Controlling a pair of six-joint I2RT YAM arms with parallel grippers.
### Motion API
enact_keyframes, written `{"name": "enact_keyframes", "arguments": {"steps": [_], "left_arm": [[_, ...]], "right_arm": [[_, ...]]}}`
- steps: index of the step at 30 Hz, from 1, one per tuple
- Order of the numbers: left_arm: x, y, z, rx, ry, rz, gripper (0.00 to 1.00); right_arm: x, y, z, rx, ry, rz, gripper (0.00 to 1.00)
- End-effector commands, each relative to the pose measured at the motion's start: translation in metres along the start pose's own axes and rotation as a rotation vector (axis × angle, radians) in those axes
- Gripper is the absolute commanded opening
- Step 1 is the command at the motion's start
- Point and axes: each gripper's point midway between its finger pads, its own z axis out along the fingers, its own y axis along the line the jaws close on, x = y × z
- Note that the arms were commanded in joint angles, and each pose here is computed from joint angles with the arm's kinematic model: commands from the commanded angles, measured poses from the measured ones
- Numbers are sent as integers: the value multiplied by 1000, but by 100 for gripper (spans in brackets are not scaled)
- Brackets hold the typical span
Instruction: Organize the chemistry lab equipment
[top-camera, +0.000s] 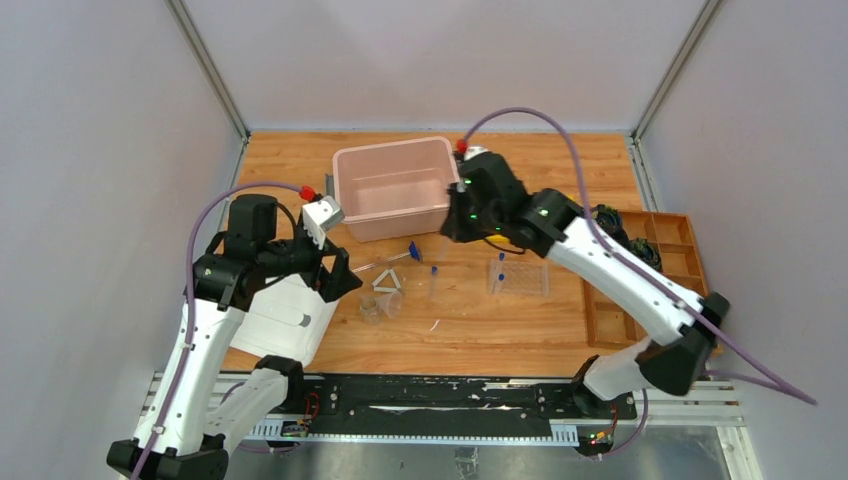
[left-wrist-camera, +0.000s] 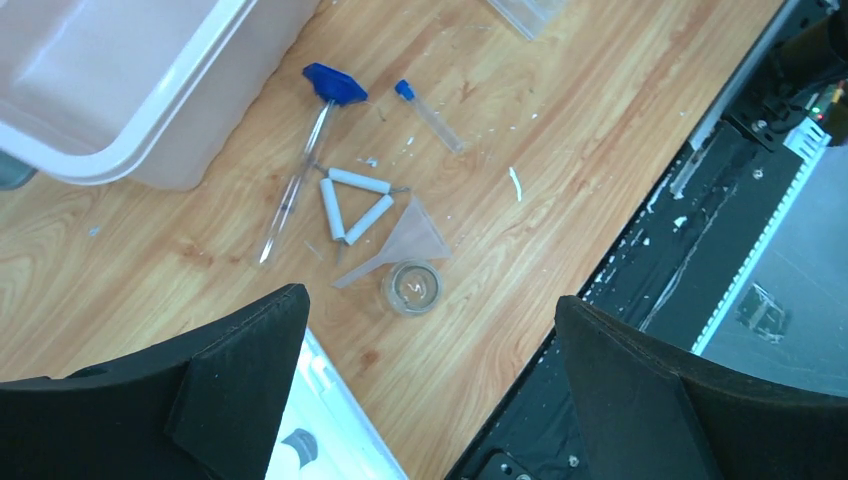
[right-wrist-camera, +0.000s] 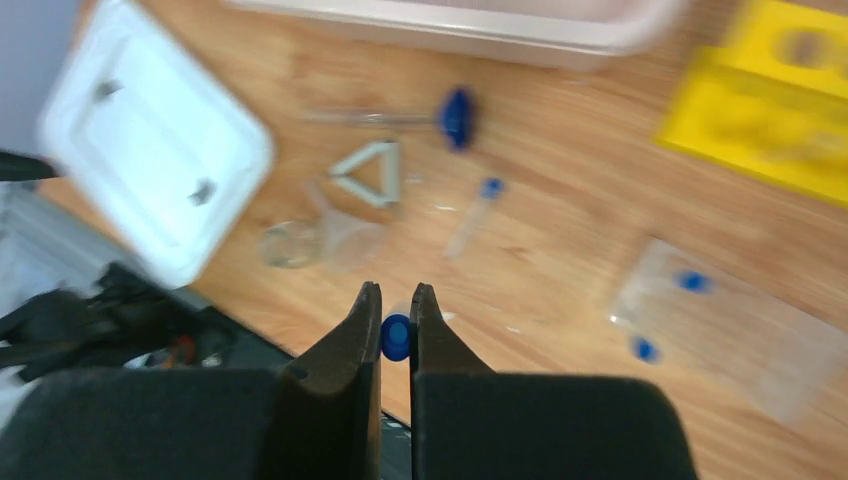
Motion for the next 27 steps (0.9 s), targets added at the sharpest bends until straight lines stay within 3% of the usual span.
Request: {"name": "enact_keyframes", "arguments": {"steps": [1, 9, 27], "left_arm": [[-10, 13, -4, -81, -3, 3, 100], [-4, 21, 1, -100, 29, -23, 100], [5, 22, 2, -109, 46, -34, 100]], "right_arm": [[4, -105, -52, 333, -94, -41, 0], [54, -206, -71, 621, -59, 33, 0], [82, -248, -9, 694, -70, 90, 0]]}}
